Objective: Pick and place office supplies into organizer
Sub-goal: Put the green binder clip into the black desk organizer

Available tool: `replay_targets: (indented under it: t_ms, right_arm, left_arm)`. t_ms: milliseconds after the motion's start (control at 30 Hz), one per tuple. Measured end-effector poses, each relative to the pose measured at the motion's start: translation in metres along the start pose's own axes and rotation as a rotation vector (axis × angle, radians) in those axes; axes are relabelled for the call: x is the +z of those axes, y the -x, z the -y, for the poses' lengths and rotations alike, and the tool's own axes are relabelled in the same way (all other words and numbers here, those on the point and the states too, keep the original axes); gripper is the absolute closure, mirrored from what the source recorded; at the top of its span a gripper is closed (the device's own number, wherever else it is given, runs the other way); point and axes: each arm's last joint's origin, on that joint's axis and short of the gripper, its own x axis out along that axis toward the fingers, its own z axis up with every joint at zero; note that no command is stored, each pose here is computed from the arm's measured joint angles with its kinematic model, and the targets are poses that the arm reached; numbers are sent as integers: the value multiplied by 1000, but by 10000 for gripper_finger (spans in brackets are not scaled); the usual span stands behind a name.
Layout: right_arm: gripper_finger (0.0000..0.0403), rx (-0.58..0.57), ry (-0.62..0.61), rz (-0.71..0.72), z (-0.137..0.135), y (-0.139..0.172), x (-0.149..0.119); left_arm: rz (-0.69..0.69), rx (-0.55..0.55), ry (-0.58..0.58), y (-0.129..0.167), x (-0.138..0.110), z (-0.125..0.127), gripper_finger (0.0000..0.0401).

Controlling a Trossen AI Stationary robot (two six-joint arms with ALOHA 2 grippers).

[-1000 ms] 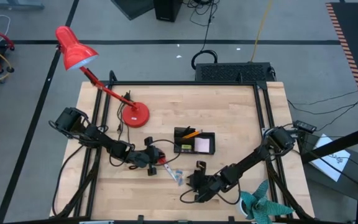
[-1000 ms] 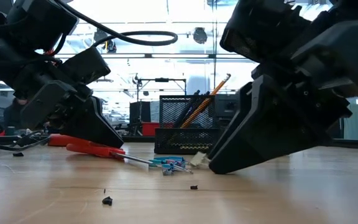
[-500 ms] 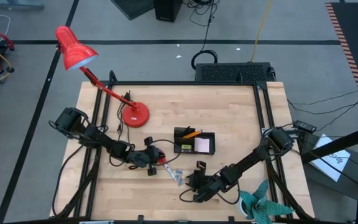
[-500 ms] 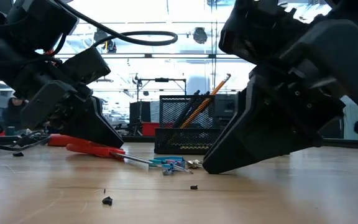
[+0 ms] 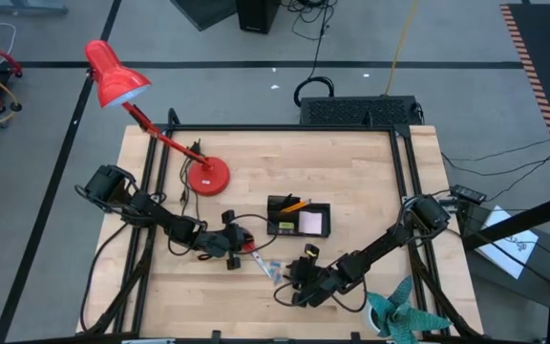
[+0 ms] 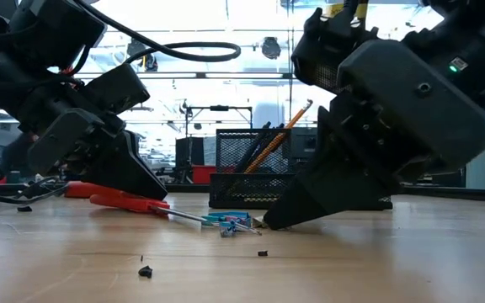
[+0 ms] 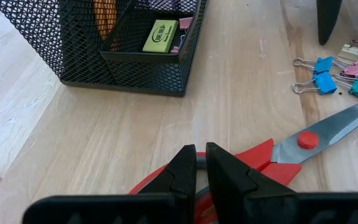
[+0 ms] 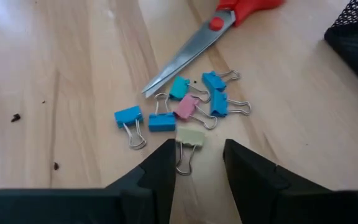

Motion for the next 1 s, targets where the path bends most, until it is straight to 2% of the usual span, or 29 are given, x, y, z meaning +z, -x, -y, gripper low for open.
replay_targets:
  t_ms: [533, 833, 1000]
  right_arm:
    - [274, 35, -60, 15, -4, -18, -12]
    - [314, 56, -51, -28, -4, -17, -15]
    - [323, 57, -47, -27, -5, -16, -16]
  left_arm:
    - [2, -3, -3, 0, 0, 0, 354]
    - [0, -3, -5, 0, 0, 0, 354]
    - [0, -3, -5, 0, 0, 0, 354]
